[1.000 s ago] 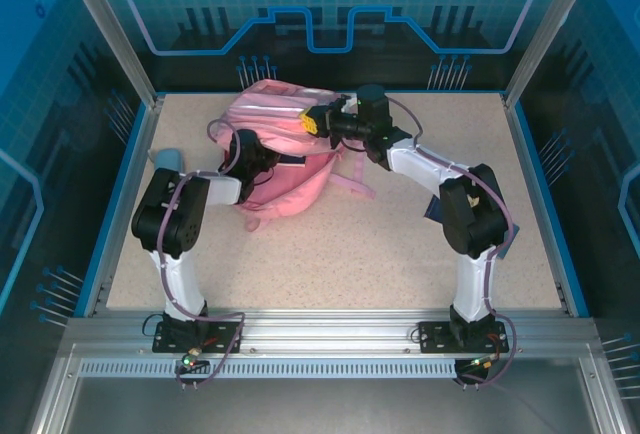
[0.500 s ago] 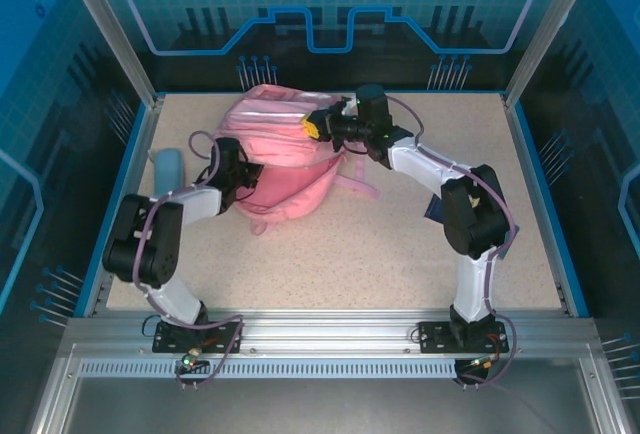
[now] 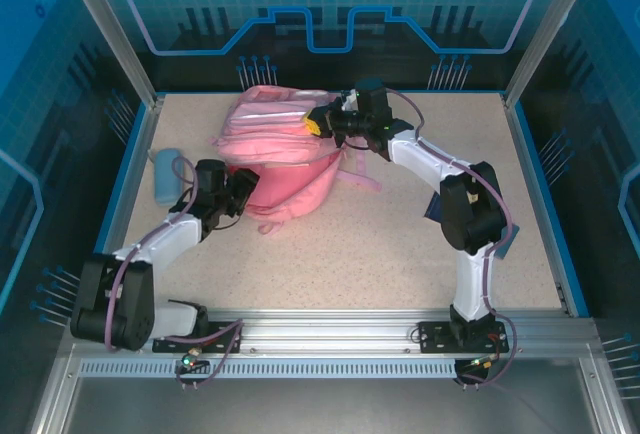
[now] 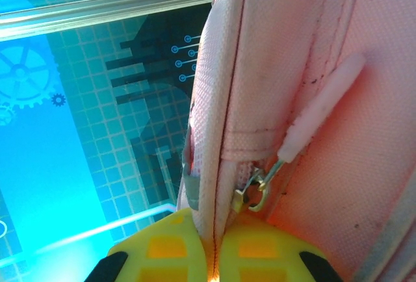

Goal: Pack the student bag

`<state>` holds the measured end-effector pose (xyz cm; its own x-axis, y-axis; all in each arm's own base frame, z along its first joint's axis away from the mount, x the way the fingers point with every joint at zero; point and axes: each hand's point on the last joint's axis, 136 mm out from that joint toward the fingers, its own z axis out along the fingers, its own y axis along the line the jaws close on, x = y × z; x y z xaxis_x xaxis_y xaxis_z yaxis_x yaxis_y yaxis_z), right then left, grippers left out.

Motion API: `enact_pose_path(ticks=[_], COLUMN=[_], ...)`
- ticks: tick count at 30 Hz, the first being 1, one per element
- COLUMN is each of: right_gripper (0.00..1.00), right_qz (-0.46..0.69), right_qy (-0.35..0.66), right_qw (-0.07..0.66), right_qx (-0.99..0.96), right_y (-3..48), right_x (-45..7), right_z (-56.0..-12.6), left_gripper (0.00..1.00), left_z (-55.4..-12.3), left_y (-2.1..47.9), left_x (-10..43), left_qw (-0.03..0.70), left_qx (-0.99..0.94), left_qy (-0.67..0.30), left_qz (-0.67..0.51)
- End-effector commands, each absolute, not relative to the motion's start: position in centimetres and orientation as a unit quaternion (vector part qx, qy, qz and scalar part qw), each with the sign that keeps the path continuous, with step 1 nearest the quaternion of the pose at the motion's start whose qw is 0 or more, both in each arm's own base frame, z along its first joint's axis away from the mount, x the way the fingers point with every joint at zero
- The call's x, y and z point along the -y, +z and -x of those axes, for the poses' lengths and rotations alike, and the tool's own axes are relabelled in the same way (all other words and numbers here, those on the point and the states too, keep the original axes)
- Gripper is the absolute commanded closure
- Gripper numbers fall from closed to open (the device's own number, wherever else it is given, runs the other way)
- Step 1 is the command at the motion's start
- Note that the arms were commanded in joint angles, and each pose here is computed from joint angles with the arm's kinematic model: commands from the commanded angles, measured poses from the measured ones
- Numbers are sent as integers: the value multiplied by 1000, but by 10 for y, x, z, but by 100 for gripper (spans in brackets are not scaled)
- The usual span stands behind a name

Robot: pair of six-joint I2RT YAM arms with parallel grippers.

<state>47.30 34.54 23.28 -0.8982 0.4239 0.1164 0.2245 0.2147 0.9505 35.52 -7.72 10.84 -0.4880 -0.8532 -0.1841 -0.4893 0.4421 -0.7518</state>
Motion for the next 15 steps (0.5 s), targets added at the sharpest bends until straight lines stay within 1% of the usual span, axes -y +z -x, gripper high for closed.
enact_pose_path(ticks=[1, 4, 6, 8, 9, 10, 11, 14, 15], right_gripper=[100, 100, 100, 97, 92, 84, 69, 41, 34], right_qz=[-184, -181, -185, -181, -173, -163, -149, -129, -125], right_qy=[598, 574, 548, 522, 508, 493, 468, 365, 325], right_qw=[151, 144, 136, 132, 127, 124, 127, 162, 180], right_qx=[-765, -785, -804, -823, -834, -846, -862, -908, -920], right_y=[255, 234, 210, 191, 182, 175, 167, 150, 148], right_x=[-331, -325, -317, -308, -304, -300, -292, -254, -235], right_z=[-496, -488, -481, -473, -467, -460, -452, -430, -423], left_gripper=[41, 41, 40, 37, 35, 34, 31, 25, 22], left_z=[-327, -317, -310, -305, -302, -299, -297, -294, -293], left_y=[104, 118, 128, 135, 139, 142, 146, 158, 163], left_x=[68, 66, 64, 60, 58, 57, 55, 53, 53], left_qw=[267, 273, 276, 279, 281, 280, 280, 286, 291], left_qx=[-825, -834, -843, -852, -857, -862, -867, -877, -879], left_qy=[-283, -275, -265, -248, -240, -232, -223, -211, -210], left_qz=[410, 392, 377, 368, 360, 354, 347, 323, 315])
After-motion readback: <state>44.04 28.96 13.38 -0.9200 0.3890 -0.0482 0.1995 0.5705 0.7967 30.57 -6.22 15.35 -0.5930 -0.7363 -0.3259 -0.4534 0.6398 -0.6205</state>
